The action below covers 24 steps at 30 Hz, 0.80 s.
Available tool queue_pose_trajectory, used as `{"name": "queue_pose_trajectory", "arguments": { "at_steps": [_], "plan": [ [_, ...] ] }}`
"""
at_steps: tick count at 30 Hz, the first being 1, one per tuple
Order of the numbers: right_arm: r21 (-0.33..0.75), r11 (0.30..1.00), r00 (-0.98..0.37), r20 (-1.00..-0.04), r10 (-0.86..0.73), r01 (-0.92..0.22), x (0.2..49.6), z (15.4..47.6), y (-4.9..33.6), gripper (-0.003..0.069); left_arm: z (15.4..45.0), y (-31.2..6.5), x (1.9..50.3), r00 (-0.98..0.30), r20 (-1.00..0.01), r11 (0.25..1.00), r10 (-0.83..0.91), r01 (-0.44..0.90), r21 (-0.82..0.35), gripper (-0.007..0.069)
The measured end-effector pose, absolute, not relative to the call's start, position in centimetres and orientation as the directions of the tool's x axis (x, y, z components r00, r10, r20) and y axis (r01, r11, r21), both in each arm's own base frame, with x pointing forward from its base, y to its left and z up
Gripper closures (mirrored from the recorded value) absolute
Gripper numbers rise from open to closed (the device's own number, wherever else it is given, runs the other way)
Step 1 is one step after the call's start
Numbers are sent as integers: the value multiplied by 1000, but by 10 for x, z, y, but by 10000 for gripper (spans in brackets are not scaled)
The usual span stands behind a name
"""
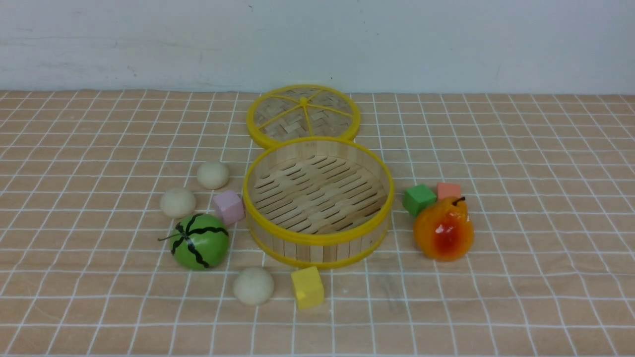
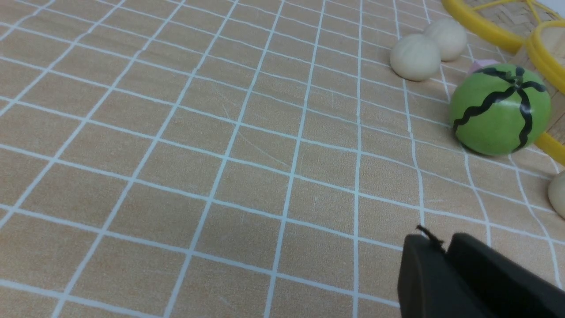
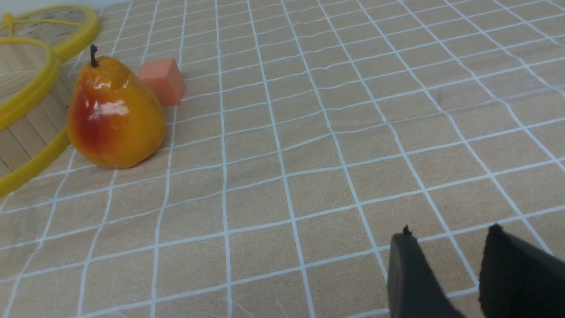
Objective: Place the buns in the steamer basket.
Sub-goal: Use the left arm to grab a steamed stuffed bun
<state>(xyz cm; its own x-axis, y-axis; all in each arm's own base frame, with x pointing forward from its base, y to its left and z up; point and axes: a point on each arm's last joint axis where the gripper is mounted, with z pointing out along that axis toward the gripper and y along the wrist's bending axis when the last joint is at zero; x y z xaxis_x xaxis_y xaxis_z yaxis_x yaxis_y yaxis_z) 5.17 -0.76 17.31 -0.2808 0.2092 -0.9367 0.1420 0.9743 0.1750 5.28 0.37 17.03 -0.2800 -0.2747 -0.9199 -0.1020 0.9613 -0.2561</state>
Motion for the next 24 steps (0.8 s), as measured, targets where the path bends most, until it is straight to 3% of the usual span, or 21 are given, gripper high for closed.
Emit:
{"name": "queue_pose_trajectory", "arguments": {
  "at_steps": [6,11,16,21,24],
  "plan": [
    [175,974,-281,-937,209,142,52,173,-8,418,170,4,53,-280,-921,962,-271,-102,-252,549],
    [175,974,-281,-937,209,142,52,173,-8,418,172,6,53,-266,-949,984,-169,-95,-149,544],
    [175,974,-281,-937,209,142,52,173,-8,418,173,7,54,-256,-955,987,-148,-91,-129,541],
    [175,974,-281,-937,209,142,52,173,-8,418,174,6,54,-251,-956,987,-151,-89,-132,536],
    [175,974,-281,-937,209,142,52,173,-8,418,178,4,55,-200,-949,970,-242,-74,-232,533]
  ]
}}
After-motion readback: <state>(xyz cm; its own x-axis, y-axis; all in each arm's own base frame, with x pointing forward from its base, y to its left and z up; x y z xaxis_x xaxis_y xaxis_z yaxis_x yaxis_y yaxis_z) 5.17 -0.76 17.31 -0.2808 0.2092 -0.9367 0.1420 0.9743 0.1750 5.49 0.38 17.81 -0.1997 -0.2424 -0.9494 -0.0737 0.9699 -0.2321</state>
